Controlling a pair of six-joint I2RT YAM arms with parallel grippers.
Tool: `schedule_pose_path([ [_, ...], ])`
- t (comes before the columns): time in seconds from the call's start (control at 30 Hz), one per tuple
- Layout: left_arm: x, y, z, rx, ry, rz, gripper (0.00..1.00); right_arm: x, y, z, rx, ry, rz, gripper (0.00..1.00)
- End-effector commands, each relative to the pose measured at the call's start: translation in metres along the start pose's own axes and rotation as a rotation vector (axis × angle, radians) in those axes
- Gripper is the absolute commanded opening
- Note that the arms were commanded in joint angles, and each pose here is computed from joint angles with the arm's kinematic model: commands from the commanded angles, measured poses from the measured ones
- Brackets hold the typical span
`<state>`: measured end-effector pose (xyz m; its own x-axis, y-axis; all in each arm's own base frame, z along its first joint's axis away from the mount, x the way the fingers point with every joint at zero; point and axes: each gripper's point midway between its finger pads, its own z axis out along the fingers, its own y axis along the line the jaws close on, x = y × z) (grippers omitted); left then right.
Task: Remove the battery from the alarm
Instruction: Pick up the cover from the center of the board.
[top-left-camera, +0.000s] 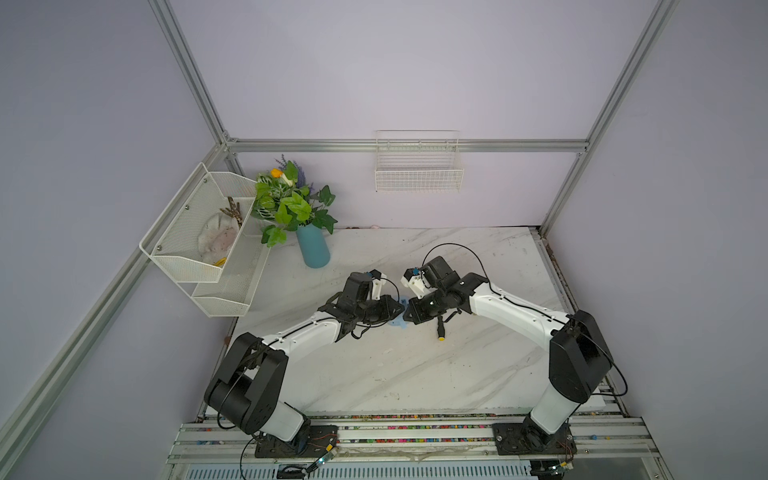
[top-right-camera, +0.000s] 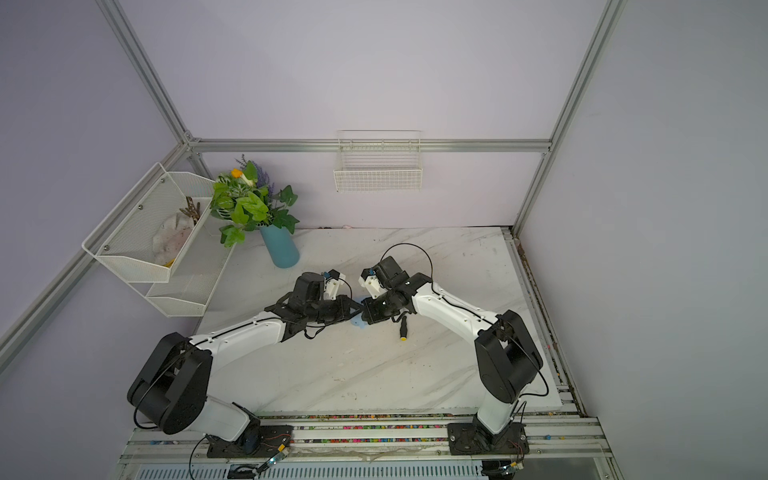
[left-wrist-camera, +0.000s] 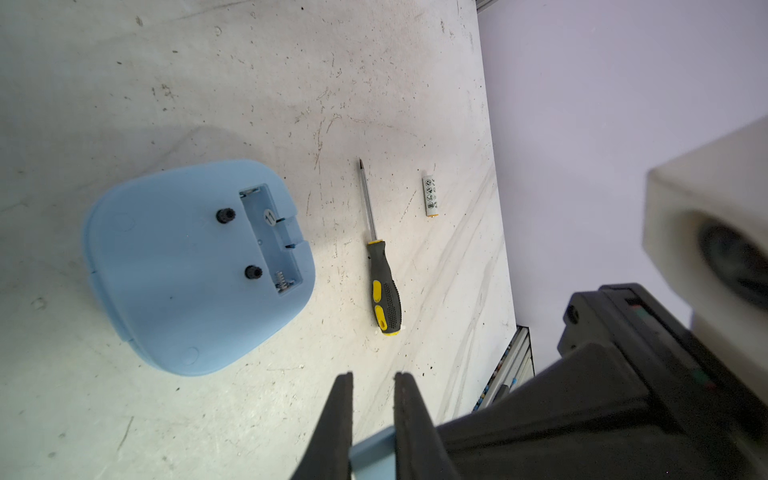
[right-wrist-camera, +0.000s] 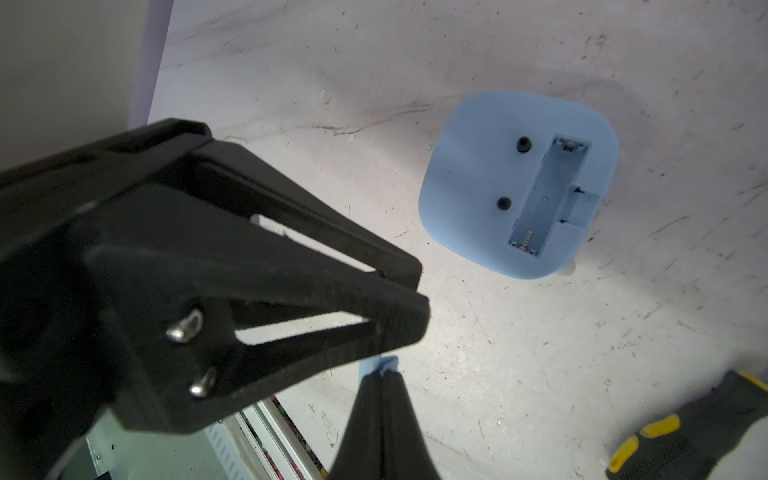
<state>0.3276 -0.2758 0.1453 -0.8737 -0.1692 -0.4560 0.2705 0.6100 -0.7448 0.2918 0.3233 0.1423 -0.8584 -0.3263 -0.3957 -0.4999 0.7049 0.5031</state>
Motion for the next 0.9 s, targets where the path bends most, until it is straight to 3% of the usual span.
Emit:
schedule_pose_path([
  [0.0,-0.030,-0.054,-0.004,0.128,-0.051,0.073,0.11,-0.008,0.020,0.005,-0.057,-0.023,-0.041,0.01],
  [0.03,-0.030,-0.053,-0.004,0.126,-0.053,0.073,0.12,-0.008,0.019,0.005,-0.055,-0.024,-0.041,0.00],
  [0.17,-0.030,-0.051,-0.004,0.110,-0.050,0.071,0.47,-0.005,0.015,0.005,-0.036,-0.022,-0.034,0.00],
  [0.27,-0.030,-0.051,-0.005,0.109,-0.052,0.073,0.61,-0.003,0.011,0.007,-0.023,-0.013,-0.030,0.00],
  [0.53,-0.033,-0.042,-0.008,0.075,-0.067,0.062,0.71,-0.004,0.001,0.006,0.019,-0.018,-0.009,0.00],
  [0.67,-0.044,-0.012,-0.022,-0.028,-0.118,0.025,0.77,-0.009,-0.015,-0.002,0.043,-0.039,0.038,0.00],
  [0.87,-0.055,0.027,-0.042,-0.196,-0.154,0.006,0.78,-0.021,-0.043,-0.007,0.053,-0.052,0.114,0.00],
])
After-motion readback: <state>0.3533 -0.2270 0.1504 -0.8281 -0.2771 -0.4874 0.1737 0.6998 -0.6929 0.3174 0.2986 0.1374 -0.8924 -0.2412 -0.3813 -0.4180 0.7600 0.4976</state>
